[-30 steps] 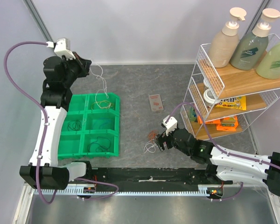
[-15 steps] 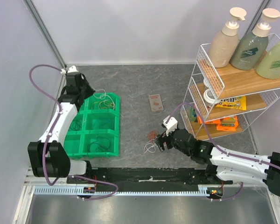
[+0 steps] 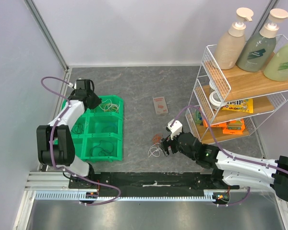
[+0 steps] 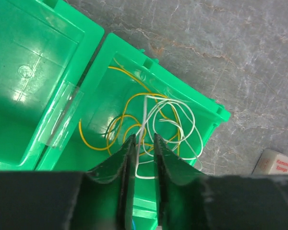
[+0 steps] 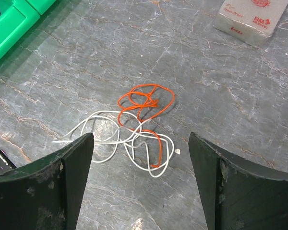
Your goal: Untangle the cables
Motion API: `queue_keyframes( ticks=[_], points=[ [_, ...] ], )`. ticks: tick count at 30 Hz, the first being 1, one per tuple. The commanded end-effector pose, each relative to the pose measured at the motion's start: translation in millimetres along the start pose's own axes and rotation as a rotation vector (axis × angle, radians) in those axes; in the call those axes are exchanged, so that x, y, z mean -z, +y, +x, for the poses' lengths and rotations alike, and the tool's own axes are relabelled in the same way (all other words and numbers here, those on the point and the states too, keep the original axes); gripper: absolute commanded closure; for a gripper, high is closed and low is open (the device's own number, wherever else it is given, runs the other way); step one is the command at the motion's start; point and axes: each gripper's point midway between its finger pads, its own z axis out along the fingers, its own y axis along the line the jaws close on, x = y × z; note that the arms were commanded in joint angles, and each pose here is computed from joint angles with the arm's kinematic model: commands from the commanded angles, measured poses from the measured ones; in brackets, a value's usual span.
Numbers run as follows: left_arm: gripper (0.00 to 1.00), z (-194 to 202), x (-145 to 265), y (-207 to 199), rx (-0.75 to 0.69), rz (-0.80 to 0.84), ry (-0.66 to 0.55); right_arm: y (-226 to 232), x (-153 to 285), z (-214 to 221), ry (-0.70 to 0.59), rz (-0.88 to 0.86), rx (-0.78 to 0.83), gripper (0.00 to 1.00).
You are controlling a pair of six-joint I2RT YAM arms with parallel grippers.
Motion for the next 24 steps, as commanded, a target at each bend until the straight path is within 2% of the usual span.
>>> queue_keyframes(
  ticks=[1, 2, 4, 5, 6, 10, 14, 16, 18, 21, 24],
  points=[
    [0.62, -23, 7, -8, 0.107, 0.019, -0.022, 1, 0, -5, -0.013, -0.003, -0.019, 0.13],
    [0.51, -27, 13, -6, 0.112, 0.016, -0.041, 0, 2, -6, -0.013, -0.001, -0.019, 0.13],
    [0.20, -33, 31, -6, 0.119, 0.031, -0.084, -1, 2, -4, -0.014, 0.002, -0.017, 0.12],
    [0.11, -34, 40, -6, 0.119, 0.045, -0.101, -1, 3, -4, -0.014, 0.002, -0.024, 0.12],
    [0.09, -36, 49, -7, 0.111, 0.062, -0.114, -1, 2, -2, -0.010, 0.004, -0.024, 0.12],
    [0.07, -35, 81, -23, 0.050, 0.182, -0.128, 4, -5, 4, 0.023, -0.014, -0.019, 0.12],
    [0.29, 5, 110, -73, -0.100, 0.529, 0.034, 10, -12, 7, 0.049, -0.033, -0.012, 0.12],
    [0.35, 61, 130, -106, -0.211, 0.732, 0.170, 12, -15, 9, 0.059, -0.035, -0.027, 0.14],
    [0.35, 121, 146, -123, -0.343, 0.848, 0.270, 16, -16, 10, 0.067, -0.053, -0.045, 0.17],
    [0.35, 202, 175, -137, -0.514, 0.997, 0.350, 20, -13, 13, 0.065, -0.071, -0.095, 0.20],
    [0.36, 252, 188, -134, -0.577, 1.101, 0.387, 12, -7, 12, 0.045, -0.027, -0.147, 0.22]
  ],
)
